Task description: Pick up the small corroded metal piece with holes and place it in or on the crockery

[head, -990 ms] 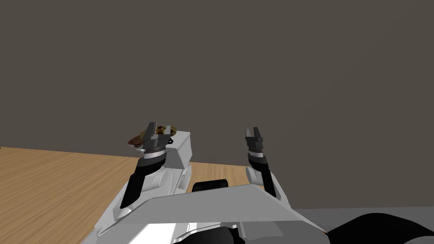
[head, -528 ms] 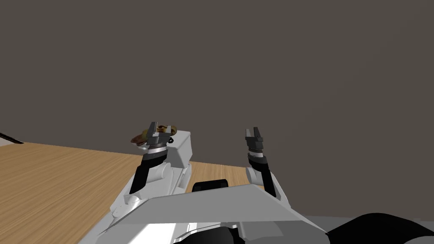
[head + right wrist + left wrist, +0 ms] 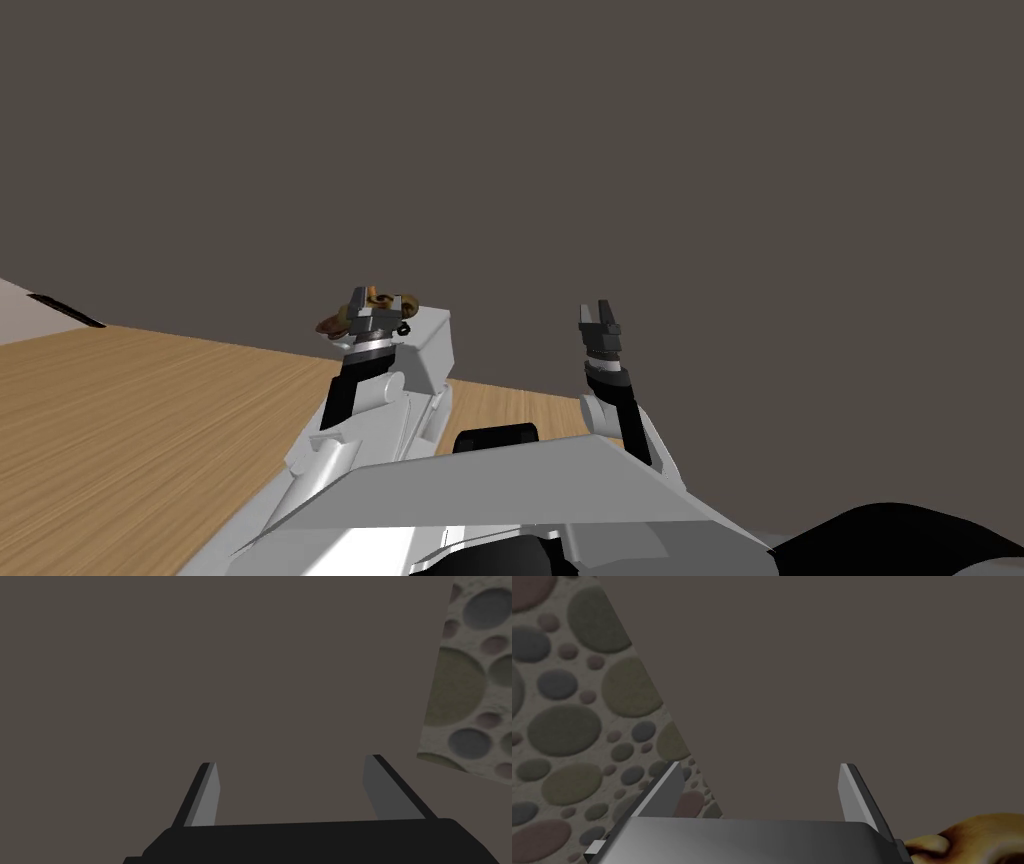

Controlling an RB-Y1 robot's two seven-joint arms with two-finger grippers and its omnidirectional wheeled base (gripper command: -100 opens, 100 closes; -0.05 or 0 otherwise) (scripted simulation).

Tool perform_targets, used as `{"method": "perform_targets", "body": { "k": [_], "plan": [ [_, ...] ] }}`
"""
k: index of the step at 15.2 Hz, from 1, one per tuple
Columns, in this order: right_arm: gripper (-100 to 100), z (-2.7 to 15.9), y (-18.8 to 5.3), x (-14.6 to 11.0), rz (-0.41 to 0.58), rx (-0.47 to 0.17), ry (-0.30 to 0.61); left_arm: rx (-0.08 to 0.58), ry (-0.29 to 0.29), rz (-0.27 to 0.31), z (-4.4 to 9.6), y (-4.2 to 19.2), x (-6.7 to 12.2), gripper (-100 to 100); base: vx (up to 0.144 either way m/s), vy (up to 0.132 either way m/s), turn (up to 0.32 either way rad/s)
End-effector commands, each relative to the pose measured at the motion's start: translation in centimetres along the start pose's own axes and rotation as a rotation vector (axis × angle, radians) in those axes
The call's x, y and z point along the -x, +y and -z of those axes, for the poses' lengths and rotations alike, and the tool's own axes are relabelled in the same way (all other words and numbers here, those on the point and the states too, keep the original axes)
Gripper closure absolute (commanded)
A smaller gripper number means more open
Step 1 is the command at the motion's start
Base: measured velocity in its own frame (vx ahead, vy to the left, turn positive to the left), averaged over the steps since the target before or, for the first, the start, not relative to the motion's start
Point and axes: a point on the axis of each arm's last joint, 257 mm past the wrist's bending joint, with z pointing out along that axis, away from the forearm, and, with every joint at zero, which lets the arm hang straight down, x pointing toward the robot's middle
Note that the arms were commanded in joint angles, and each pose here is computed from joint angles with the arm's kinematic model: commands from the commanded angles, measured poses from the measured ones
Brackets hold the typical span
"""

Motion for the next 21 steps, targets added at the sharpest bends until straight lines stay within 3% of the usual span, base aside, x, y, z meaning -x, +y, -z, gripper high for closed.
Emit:
{"method": "perform_targets", "body": {
  "k": [1,2,3,5,6,7,8,9,10,12,13,15,16,17,18,19,20,21],
  "plan": [
    [0,0.0,0.0,0.0,0.0,0.0,0.0,0.012,-0.038,0.041,-0.5,1.1,1.6,-100,-0.001,-0.034,0.064],
    [0,0.0,0.0,0.0,0.0,0.0,0.0,0.016,-0.039,0.041,-0.4,1.3,1.7,-100,0.0,-0.035,0.068],
    [0,0.0,0.0,0.0,0.0,0.0,0.0,0.013,-0.068,0.081,-1.1,1.7,2.7,-100,-0.001,-0.04,0.099],
    [0,0.0,0.0,0.0,0.0,0.0,0.0,0.029,-0.075,0.079,-0.9,2.4,3.0,-100,0.003,-0.04,0.042],
    [0,0.0,0.0,0.0,0.0,0.0,0.0,0.023,-0.104,0.121,-1.6,2.8,3.9,-100,0.003,-0.038,0.05],
    [0,0.0,0.0,0.0,0.0,0.0,0.0,0.041,-0.112,0.118,-1.3,3.6,4.3,-100,0.004,-0.039,0.063],
    [0,0.0,0.0,0.0,0.0,0.0,0.0,0.031,-0.14,0.163,-2.1,3.8,5.1,-100,0.001,-0.05,0.084],
    [0,0.0,0.0,0.0,0.0,0.0,0.0,0.052,-0.15,0.16,-1.7,4.7,5.5,-100,0.001,-0.052,0.078],
    [0,0.0,0.0,0.0,0.0,0.0,0.0,0.04,-0.178,0.207,-2.5,4.9,6.4,-100,0.002,-0.056,0.103],
    [0,0.0,0.0,0.0,0.0,0.0,0.0,0.065,-0.191,0.204,-1.9,6.1,6.9,-100,-0.001,-0.043,0.045],
    [0,0.0,0.0,0.0,0.0,0.0,0.0,0.055,-0.221,0.253,-2.8,6.3,7.7,-100,-0.001,-0.036,0.071],
    [0,0.0,0.0,0.0,0.0,0.0,0.0,0.078,-0.233,0.249,-2.2,7.4,8.2,-100,0.002,-0.033,0.045],
    [0,0.0,0.0,0.0,0.0,0.0,0.0,0.072,-0.266,0.299,-2.9,7.9,9.1,-100,-0.001,-0.034,0.06],
    [0,0.0,0.0,0.0,0.0,0.0,0.0,0.091,-0.276,0.297,-2.4,8.8,9.4,-100,-0.001,-0.04,0.071],
    [0,0.0,0.0,0.0,0.0,0.0,0.0,0.089,-0.312,0.347,-2.9,9.6,10.3,-100,0.005,-0.049,0.102],
    [0,0.0,0.0,0.0,0.0,0.0,0.0,0.103,-0.32,0.345,-2.5,10.2,10.6,-100,0.01,-0.055,0.083],
    [0,0.0,0.0,0.0,0.0,0.0,0.0,0.093,-0.351,0.399,-3.3,10.6,11.3,-100,-0.002,-0.062,0.087],
    [0,0.0,0.0,0.0,0.0,0.0,0.0,0.112,-0.363,0.396,-2.7,11.5,11.6,-100,-0.009,-0.06,0.066]
  ]
}}
